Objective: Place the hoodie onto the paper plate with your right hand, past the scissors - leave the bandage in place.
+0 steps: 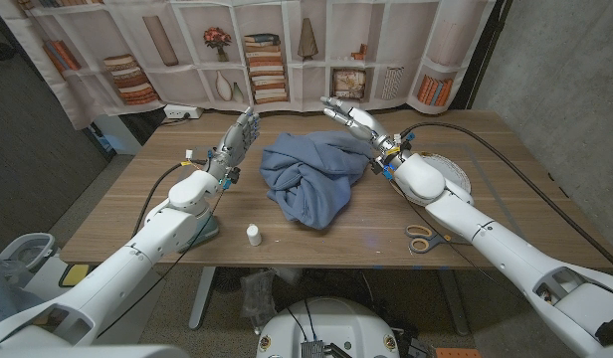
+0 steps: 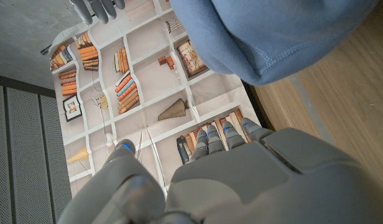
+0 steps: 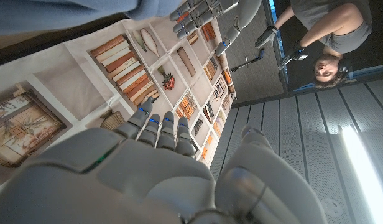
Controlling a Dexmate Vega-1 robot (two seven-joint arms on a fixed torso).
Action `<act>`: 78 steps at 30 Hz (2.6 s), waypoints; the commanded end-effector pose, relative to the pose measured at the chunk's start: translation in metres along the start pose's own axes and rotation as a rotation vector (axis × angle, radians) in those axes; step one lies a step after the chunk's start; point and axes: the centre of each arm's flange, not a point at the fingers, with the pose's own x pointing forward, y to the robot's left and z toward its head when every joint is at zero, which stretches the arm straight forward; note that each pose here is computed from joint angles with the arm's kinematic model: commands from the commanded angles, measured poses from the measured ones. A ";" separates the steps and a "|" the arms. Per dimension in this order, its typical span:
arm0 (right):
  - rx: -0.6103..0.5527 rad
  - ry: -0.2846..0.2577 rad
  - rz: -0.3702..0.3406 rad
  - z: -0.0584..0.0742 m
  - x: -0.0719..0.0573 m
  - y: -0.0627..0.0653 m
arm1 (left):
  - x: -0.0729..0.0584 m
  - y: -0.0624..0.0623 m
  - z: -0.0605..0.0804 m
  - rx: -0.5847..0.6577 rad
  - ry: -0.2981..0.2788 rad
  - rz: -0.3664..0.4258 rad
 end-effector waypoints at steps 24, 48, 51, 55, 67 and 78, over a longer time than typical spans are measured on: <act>-0.125 -0.020 0.080 0.011 0.009 0.008 | -0.003 -0.006 0.000 -0.003 -0.005 -0.010; -0.268 -0.001 0.117 0.016 0.008 0.010 | -0.009 -0.010 0.004 0.002 -0.010 -0.005; -0.283 -0.007 0.112 0.016 0.008 0.010 | -0.010 -0.011 0.004 0.004 -0.006 -0.004; -0.320 0.000 0.118 0.016 0.007 0.011 | -0.012 -0.011 0.005 0.007 -0.005 -0.003; -0.387 0.021 0.140 0.018 0.011 0.012 | -0.014 -0.012 0.006 0.008 -0.010 -0.001; -0.450 0.054 0.151 0.019 0.014 0.016 | -0.012 -0.009 0.003 0.002 -0.011 -0.006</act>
